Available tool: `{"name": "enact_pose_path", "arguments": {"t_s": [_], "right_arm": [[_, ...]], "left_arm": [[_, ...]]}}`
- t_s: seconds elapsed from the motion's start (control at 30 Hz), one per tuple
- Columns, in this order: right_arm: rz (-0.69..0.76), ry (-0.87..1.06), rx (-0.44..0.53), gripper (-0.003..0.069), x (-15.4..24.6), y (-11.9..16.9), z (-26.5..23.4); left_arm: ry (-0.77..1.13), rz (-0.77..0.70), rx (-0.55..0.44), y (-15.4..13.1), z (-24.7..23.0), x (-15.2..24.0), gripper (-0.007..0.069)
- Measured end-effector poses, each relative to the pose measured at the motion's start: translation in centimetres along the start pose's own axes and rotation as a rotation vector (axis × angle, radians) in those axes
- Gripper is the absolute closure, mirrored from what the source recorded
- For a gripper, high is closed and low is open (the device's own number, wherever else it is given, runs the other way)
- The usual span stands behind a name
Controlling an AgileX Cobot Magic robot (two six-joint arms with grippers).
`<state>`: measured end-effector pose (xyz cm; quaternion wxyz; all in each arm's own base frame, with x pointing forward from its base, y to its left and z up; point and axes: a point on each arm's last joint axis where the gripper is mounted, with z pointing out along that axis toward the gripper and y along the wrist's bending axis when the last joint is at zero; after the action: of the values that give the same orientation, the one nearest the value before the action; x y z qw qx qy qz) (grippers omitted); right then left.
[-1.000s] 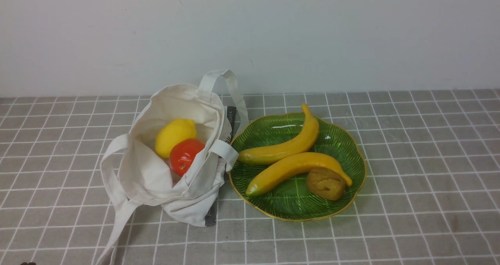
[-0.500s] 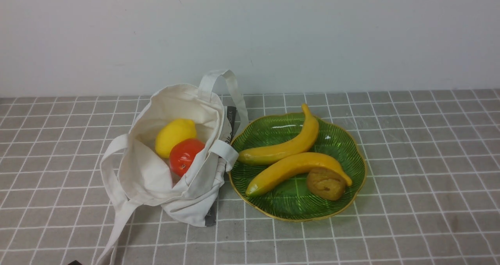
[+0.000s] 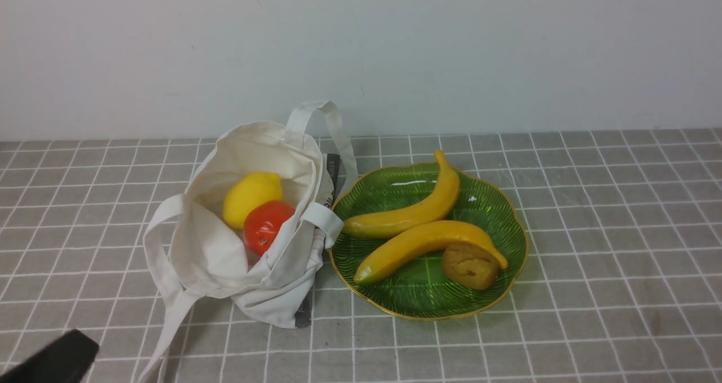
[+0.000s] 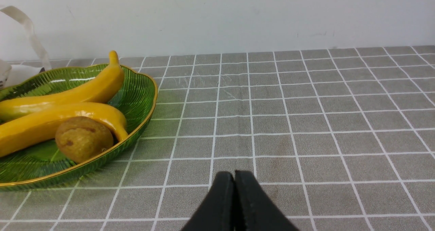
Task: Take the fruit out of the bag on the grey coffee tablecloth and place them on the plate.
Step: 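Reach into the white bag and grasp the apple with the left gripper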
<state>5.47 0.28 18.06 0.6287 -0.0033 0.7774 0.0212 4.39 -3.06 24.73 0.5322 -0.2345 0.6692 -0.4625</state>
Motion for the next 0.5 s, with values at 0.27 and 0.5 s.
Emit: {"name": "enact_pose_path", "arguments": {"t_s": [0.27,0.5], "right_arm": [[0.0,0.0,0.0,0.0673,0.0,0.0,0.0],[0.0,0.0,0.0,0.0673,0.0,0.0,0.0]], "left_arm": [[0.554,0.397,-0.38,-0.4,4.2,-0.9,0.0633],[0.893,0.601,-0.647,-0.2,8.3,-4.1,0.0633]]}}
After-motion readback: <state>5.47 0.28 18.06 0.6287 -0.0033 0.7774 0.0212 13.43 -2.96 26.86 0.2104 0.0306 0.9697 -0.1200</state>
